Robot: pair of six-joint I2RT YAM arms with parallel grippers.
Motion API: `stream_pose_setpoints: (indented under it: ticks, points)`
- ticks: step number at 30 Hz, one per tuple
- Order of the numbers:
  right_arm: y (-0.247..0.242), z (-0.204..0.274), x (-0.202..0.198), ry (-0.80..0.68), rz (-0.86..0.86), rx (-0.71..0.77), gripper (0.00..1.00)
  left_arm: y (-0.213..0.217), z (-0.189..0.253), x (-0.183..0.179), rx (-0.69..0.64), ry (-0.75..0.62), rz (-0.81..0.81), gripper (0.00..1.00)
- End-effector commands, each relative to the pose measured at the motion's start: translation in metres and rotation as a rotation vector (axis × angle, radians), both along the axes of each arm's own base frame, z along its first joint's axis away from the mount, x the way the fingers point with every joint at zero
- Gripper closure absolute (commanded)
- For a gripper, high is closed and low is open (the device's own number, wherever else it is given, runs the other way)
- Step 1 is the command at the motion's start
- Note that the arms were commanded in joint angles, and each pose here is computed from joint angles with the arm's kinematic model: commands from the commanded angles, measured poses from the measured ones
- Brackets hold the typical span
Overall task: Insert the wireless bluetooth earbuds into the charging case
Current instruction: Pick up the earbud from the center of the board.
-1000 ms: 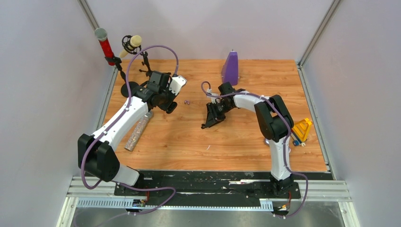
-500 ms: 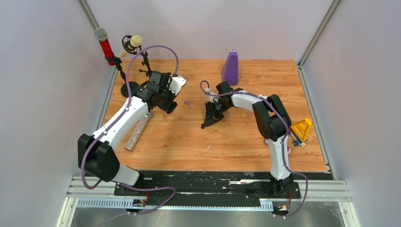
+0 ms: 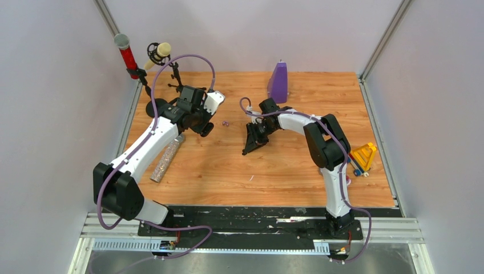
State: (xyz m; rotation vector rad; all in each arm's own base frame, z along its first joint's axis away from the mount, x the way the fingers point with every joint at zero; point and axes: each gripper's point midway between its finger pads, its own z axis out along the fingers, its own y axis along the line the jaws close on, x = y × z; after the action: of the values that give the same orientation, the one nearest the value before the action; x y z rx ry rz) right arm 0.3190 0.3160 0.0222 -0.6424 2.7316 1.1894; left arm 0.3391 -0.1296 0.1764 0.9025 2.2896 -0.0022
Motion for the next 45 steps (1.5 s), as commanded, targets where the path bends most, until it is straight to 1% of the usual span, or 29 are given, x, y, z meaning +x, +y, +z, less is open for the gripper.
stream_pose_setpoints:
  ticks: [1, 7, 10, 13, 17, 20, 26, 31, 35, 39, 42, 45]
  points:
    - [0.002, -0.017, 0.008, -0.037, -0.004, -0.037, 0.79, -0.004, 0.020, 0.003, -0.052, -0.060, 0.007, 0.74]
    - [0.008, -0.011, 0.001, 0.007, 0.008, 0.012, 0.79, -0.004, 0.020, 0.004, -0.052, -0.062, 0.007, 0.74]
    - [0.010, -0.010, -0.001, 0.018, 0.011, 0.025, 0.81, -0.004, 0.019, 0.003, -0.052, -0.060, 0.007, 0.74]
    - [0.011, -0.007, -0.003, 0.025, 0.015, 0.037, 0.86, -0.004, 0.019, 0.004, -0.051, -0.060, 0.009, 0.74]
    - [0.012, -0.001, -0.002, 0.018, 0.019, 0.050, 0.97, -0.004, 0.019, 0.004, -0.054, -0.060, 0.012, 0.74]
    - [0.011, 0.007, 0.001, -0.003, 0.020, 0.065, 0.99, -0.006, 0.016, 0.006, -0.065, -0.051, 0.027, 0.75]
    - [-0.008, 0.047, 0.026, -0.098, -0.038, 0.106, 1.00, -0.008, 0.011, 0.020, -0.098, -0.031, 0.149, 0.77]
    - [-0.020, 0.082, 0.047, -0.179, -0.091, 0.142, 1.00, -0.009, 0.007, 0.037, -0.125, -0.027, 0.266, 0.76]
    - [-0.016, 0.109, 0.060, -0.227, -0.111, 0.178, 1.00, -0.015, 0.005, 0.051, -0.141, -0.005, 0.322, 0.76]
    - [-0.007, 0.137, 0.074, -0.263, -0.142, 0.233, 1.00, -0.017, 0.004, 0.064, -0.156, 0.010, 0.415, 0.75]
    - [0.001, 0.151, 0.082, -0.271, -0.166, 0.268, 1.00, -0.022, -0.005, 0.064, -0.174, 0.054, 0.473, 0.75]
    - [0.010, 0.159, 0.086, -0.265, -0.177, 0.291, 1.00, -0.025, -0.010, 0.064, -0.161, 0.045, 0.519, 0.75]
